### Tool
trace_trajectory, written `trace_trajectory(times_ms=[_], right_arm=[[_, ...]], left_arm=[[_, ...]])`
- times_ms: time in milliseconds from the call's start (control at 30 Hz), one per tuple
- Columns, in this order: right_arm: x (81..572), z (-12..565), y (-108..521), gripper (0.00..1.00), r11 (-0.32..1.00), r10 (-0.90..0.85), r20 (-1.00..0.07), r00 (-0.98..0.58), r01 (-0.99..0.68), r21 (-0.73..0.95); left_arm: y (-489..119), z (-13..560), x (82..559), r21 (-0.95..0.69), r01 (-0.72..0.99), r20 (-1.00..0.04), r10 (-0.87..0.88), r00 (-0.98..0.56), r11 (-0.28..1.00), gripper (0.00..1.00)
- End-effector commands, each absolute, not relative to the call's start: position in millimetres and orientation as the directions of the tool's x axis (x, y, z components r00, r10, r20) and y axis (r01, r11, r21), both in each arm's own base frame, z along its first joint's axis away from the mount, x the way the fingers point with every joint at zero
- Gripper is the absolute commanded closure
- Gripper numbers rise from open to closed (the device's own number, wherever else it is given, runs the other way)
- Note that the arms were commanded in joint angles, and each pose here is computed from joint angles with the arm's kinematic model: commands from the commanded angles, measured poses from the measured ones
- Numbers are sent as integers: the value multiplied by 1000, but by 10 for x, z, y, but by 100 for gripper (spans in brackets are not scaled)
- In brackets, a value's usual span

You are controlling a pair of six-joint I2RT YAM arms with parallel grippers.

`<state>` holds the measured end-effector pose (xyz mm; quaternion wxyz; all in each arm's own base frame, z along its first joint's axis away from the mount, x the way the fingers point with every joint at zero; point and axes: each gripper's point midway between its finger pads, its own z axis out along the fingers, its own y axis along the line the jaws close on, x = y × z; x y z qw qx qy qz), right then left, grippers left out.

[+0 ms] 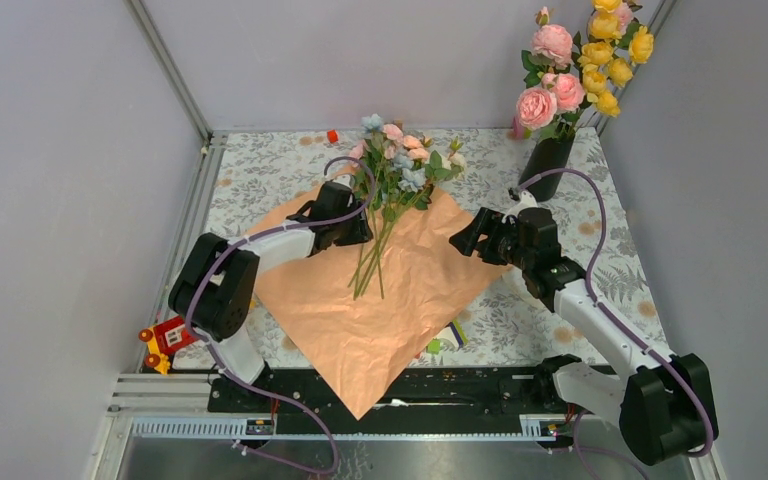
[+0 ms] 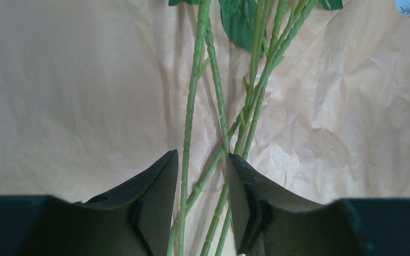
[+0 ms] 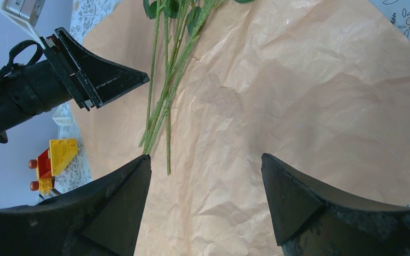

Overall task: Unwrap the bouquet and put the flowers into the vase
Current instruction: Pick up the fake flower from the wrapping paper.

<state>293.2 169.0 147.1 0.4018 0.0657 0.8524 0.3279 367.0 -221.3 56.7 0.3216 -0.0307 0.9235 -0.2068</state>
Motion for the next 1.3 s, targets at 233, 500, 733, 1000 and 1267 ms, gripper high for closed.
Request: trace_trajectory(times_ms=[233, 500, 733, 1000, 1267], right_arm=[[3032, 1657, 1769, 19, 762, 379, -662, -647, -188, 619], [3042, 1634, 1780, 19, 762, 376, -655, -655, -183, 621], [3055, 1619, 1798, 20, 758, 377, -648, -661, -182, 627], [3046, 1601, 1794, 20, 759, 376, -646, -664, -179, 626], [3033, 1587, 1779, 20, 764, 373, -648, -664, -176, 621]], left_arm=[[-2208, 587, 3925, -286, 89, -642, -122, -757, 954, 67], [-2233, 506, 3938, -280, 88, -627, -112, -771, 956, 75], [-2226, 438, 3950, -261, 89, -619, -96, -780, 961, 80], [-2288, 385, 3978, -270, 102, -606, -87, -791, 957, 83], [-2285, 430, 3996, -268, 105, -615, -86, -783, 958, 100]])
